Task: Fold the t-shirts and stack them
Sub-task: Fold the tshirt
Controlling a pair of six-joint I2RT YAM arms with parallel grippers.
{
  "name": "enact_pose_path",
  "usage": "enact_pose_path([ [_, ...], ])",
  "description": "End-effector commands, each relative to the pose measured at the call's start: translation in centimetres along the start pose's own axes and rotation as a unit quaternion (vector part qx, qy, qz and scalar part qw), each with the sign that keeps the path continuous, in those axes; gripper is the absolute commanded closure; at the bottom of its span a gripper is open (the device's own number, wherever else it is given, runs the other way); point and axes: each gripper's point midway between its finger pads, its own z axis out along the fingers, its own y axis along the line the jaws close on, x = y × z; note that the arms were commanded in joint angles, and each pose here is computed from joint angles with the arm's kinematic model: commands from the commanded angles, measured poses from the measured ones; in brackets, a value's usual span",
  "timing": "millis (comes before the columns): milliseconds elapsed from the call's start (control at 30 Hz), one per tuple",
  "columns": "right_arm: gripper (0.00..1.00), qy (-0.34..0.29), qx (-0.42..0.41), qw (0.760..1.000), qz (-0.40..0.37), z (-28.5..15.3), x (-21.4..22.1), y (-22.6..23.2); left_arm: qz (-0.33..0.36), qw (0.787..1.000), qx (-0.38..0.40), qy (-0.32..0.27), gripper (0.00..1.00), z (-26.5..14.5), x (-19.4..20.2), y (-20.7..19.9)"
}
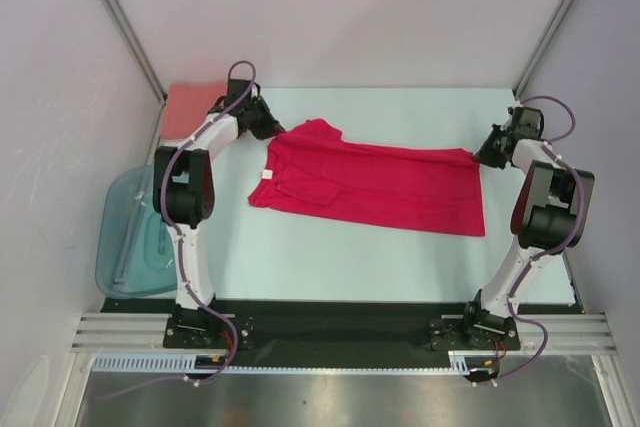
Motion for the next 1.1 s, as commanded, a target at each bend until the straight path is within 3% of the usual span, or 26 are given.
enact_pose_path([
  [0, 1.0, -0.038, 0.003, 0.999, -0.003, -1.6, -1.8, 0.4, 0.024, 0.999, 0.011, -0.048, 1.0, -3.6, -2.2, -1.6],
  [1067, 0.99, -0.017, 0.021, 0.999, 0.03, -2.0, 0.4, -1.4, 0.007, 0.997, -0.061, -0.038, 1.0, -5.2, 1.9, 3.4],
])
